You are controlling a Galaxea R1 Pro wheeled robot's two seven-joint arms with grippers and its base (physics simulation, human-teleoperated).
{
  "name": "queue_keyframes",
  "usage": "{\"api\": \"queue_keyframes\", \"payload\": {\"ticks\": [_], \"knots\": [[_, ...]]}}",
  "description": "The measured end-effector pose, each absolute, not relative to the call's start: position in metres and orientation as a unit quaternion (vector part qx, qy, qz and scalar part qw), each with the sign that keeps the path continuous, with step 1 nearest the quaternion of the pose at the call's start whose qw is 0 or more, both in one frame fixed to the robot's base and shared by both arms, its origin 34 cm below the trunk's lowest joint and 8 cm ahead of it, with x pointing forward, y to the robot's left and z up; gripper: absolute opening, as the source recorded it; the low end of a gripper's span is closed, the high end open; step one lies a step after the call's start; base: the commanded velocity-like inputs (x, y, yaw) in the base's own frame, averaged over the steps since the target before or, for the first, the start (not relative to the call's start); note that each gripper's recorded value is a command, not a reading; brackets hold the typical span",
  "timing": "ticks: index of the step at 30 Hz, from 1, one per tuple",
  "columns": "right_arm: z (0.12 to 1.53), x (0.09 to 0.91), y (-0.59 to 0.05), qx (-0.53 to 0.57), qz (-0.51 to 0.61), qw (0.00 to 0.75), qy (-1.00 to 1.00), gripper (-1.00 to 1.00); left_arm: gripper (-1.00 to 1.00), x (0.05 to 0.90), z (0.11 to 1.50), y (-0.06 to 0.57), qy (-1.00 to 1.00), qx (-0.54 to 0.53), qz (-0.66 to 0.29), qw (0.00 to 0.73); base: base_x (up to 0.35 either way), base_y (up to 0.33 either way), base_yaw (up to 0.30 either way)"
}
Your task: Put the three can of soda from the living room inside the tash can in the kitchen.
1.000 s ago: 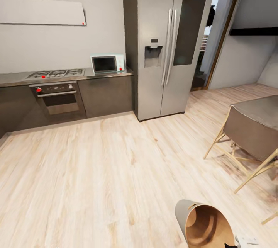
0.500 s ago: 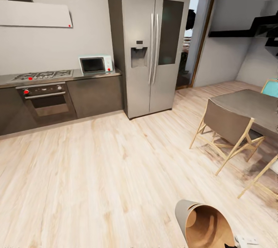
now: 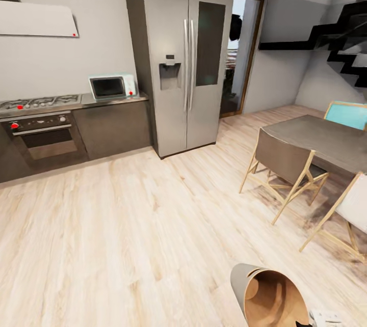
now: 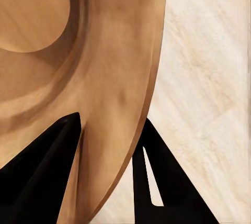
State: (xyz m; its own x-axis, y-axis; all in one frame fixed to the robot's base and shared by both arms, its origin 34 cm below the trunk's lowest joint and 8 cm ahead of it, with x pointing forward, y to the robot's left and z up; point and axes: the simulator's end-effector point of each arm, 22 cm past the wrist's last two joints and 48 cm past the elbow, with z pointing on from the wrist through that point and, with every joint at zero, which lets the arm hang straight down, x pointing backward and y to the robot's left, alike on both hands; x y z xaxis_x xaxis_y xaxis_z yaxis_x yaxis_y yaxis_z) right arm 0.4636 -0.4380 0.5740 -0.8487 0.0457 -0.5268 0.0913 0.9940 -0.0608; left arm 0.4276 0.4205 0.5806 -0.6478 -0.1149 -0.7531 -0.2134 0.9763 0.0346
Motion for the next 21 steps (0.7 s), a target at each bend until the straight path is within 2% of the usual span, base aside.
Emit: {"api": "queue_keyframes", "payload": {"ticks": [21], "knots": [[0.5779, 0.4672, -0.4382, 0.036, -0.042, 0.279, 0.959, -1.00, 1.00, 0.4302, 0.5835, 0.4206, 0.904, -0.091, 0.060, 0.414, 0.000, 0.000, -0.238]]}}
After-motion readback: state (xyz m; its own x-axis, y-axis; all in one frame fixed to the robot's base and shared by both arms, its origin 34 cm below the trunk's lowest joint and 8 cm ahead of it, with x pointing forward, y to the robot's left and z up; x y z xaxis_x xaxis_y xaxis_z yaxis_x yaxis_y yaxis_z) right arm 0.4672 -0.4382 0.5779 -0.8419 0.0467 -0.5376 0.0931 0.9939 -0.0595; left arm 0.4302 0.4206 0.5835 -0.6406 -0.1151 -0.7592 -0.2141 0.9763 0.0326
